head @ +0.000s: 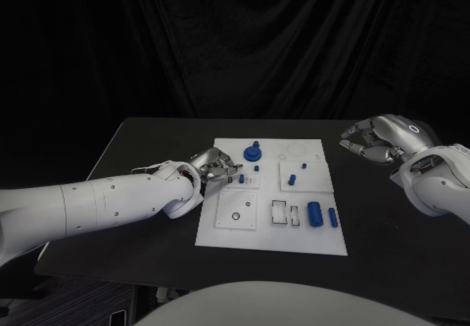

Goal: Assemble the parts on the task board

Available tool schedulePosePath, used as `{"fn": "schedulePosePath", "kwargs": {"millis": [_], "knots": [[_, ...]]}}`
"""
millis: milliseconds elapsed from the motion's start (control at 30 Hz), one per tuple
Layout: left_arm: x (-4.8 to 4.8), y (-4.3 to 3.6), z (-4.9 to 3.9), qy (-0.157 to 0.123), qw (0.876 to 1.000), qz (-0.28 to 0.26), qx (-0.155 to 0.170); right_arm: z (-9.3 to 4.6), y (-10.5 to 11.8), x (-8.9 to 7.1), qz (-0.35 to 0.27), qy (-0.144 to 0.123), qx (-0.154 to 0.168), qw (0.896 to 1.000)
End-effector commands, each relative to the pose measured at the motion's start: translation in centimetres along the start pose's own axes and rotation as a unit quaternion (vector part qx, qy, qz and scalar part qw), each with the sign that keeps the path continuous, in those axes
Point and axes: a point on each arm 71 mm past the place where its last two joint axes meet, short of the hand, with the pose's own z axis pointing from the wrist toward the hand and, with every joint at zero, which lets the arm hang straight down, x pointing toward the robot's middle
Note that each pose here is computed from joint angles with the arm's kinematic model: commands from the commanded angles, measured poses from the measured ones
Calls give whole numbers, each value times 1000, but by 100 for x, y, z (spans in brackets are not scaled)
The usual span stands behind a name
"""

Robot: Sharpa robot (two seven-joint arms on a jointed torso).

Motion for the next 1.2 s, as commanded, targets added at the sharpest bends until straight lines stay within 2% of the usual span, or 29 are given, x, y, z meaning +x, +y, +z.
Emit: {"fn": "schedulePosePath", "kwargs": {"millis": [33, 133, 267, 400, 533, 733, 867, 1067, 1200], "knots": [[-133, -123, 4, -42, 998, -4, 49, -6, -8, -1, -1, -4, 6, 1000], [-242, -170, 17, -47, 997, 0, 59, -9, -12, -3, -1, -4, 7, 1000], [-433, -229, 65, -47, 997, 10, 63, -12, -15, -6, -1, -4, 8, 1000], [-554, -245, 111, -32, 998, 18, 45, -11, -15, -5, -1, -4, 9, 1000], [-640, -219, 197, -10, 999, 30, 18, -5, -12, -2, -1, -4, 8, 1000], [-712, -131, 350, 9, 999, 48, -21, 4, -1, 3, 0, -3, 6, 1000], [-723, -103, 428, 21, 996, 82, -34, 3, -1, 3, -1, -3, 5, 1000], [-703, -81, 529, 45, 991, 118, -54, 5, 4, 4, 0, -4, 3, 1000], [-679, -77, 564, 60, 988, 128, -65, 6, 5, 4, 0, -4, 3, 1000]]}}
